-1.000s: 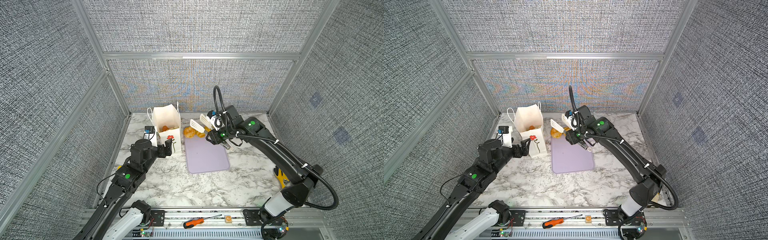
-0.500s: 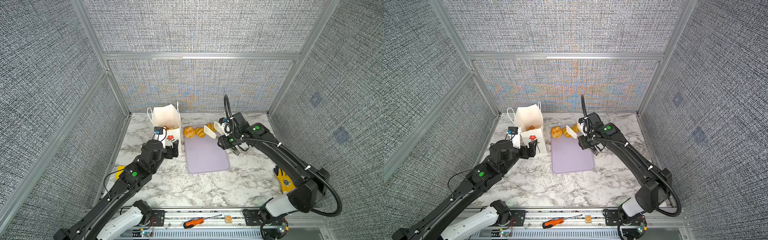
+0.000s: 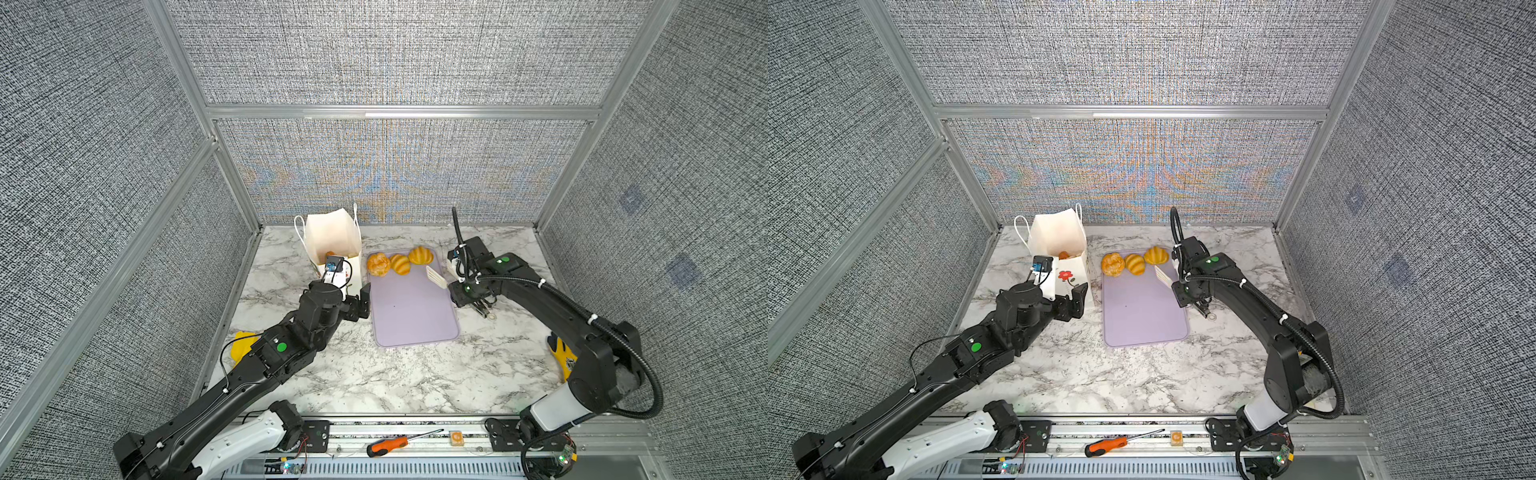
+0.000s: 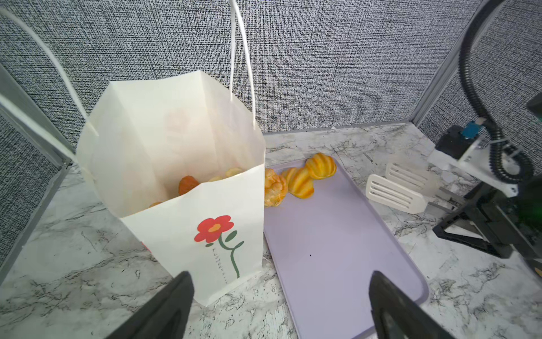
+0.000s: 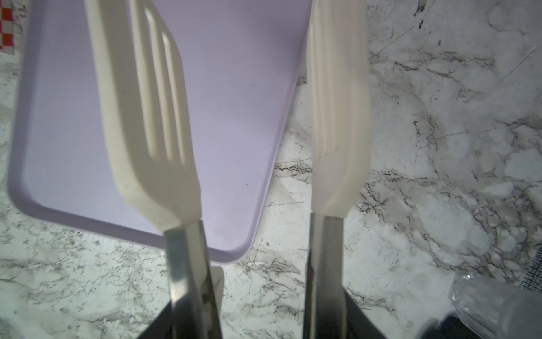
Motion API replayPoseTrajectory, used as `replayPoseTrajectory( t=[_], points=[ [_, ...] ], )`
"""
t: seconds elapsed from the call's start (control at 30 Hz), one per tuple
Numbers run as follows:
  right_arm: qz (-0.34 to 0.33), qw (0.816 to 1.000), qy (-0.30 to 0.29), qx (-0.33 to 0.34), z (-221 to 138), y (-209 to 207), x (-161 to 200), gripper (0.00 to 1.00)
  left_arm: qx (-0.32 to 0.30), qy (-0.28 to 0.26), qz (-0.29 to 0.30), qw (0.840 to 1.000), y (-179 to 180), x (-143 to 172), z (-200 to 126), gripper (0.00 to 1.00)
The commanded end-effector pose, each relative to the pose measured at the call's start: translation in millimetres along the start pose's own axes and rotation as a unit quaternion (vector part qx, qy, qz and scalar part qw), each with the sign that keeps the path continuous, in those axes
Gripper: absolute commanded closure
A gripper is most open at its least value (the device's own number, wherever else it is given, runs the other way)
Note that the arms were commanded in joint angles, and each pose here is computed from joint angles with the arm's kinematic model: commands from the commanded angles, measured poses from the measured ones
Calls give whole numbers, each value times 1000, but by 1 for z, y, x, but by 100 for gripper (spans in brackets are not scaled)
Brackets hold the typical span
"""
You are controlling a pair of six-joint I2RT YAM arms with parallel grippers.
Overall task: Pack bread into a paper bag
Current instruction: Rotate the bread on the tray.
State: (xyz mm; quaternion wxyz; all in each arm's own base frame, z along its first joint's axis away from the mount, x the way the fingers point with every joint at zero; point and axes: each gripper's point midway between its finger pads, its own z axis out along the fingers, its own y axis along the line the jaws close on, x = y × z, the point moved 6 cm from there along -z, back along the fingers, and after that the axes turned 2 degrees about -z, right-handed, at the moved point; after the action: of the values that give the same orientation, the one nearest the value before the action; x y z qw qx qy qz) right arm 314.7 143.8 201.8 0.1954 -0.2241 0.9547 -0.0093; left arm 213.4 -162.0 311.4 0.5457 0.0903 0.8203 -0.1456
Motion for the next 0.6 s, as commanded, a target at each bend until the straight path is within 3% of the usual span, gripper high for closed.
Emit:
replayPoseTrajectory(
  t=[0.0, 0.23, 0.57],
  points=[
    [-30, 999, -23, 31, 11, -8, -12, 44, 9, -14, -1, 1000, -5, -3, 2, 5],
    [-62, 997, -33, 37, 39, -24, -34, 43, 18, -12, -1, 1000, -3, 1, -2, 1],
    [-117, 991, -59, 29, 75, -50, -54, 41, 63, 34, 23, 997, -16, 13, 3, 1]
  ],
)
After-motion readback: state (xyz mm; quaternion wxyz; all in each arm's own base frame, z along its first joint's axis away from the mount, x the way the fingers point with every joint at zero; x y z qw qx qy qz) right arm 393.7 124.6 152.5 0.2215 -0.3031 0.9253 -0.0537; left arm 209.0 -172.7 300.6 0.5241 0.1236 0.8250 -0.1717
